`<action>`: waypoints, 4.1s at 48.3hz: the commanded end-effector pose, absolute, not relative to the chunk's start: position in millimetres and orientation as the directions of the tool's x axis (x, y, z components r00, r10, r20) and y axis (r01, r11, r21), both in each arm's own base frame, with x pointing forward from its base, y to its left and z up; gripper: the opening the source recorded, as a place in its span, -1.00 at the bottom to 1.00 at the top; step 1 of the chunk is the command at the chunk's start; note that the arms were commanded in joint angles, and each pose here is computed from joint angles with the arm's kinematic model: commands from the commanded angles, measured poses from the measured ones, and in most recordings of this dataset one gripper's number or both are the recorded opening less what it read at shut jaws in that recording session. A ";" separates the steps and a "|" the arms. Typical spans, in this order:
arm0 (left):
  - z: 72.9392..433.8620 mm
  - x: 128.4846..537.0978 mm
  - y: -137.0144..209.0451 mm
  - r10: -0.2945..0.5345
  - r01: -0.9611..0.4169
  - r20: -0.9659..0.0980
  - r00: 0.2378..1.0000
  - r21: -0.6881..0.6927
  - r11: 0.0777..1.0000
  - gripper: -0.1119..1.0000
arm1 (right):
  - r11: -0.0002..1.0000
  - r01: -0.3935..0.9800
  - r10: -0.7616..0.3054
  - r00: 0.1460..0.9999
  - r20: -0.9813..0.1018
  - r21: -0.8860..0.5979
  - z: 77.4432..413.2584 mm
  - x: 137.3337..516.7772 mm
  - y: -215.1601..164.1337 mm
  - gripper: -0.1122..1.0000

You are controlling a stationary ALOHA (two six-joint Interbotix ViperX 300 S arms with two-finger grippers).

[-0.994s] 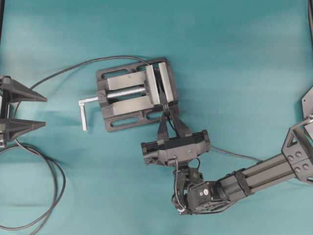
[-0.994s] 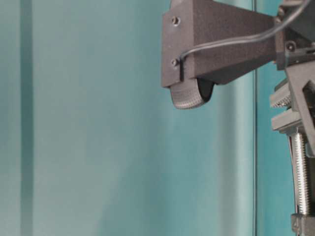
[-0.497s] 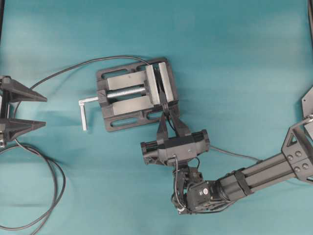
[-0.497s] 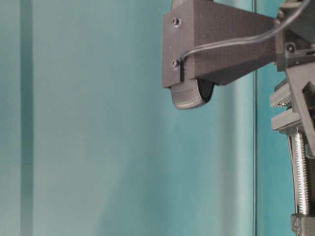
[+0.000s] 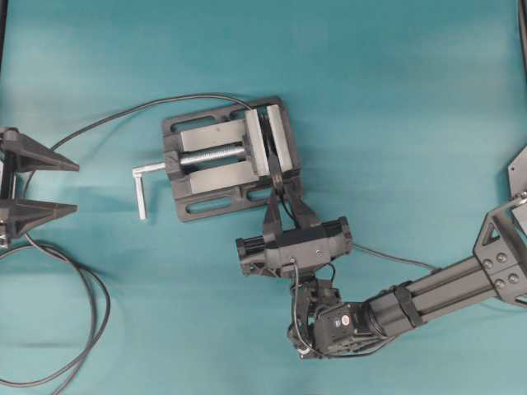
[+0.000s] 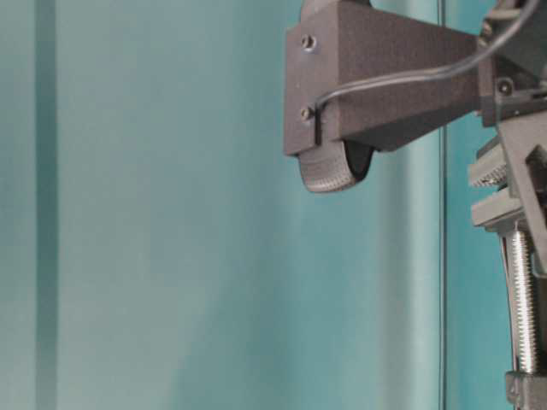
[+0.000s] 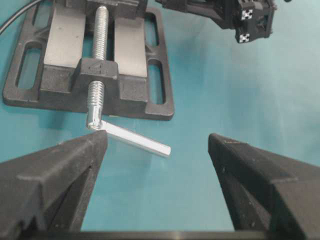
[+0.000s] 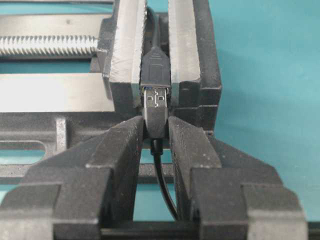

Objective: Insert the USB cable into the fixed female connector.
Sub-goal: 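Push the USB plug forward into the female port with the right gripper, then open the right gripper and release the inserted plug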

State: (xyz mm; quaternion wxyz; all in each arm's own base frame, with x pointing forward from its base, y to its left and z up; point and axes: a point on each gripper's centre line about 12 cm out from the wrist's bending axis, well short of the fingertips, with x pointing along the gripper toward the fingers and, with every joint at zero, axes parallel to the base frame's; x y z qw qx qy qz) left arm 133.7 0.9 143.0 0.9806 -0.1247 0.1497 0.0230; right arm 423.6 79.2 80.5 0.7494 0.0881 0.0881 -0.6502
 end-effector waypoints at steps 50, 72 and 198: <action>145.4 135.7 0.5 0.005 -0.080 -0.301 0.954 -0.239 0.968 0.97 | 0.064 0.995 -0.965 0.082 -0.249 0.080 101.2 435.3 54.6 -0.42; 145.6 135.8 0.5 0.005 -0.080 -0.299 0.954 -0.239 0.968 0.97 | 0.051 0.996 -0.966 0.069 -0.248 0.079 98.2 439.7 35.7 -0.42; 145.6 135.8 0.5 0.005 -0.081 -0.299 0.954 -0.241 0.967 0.97 | -0.012 0.997 -0.966 0.007 -0.259 0.072 94.5 443.4 -24.1 -0.13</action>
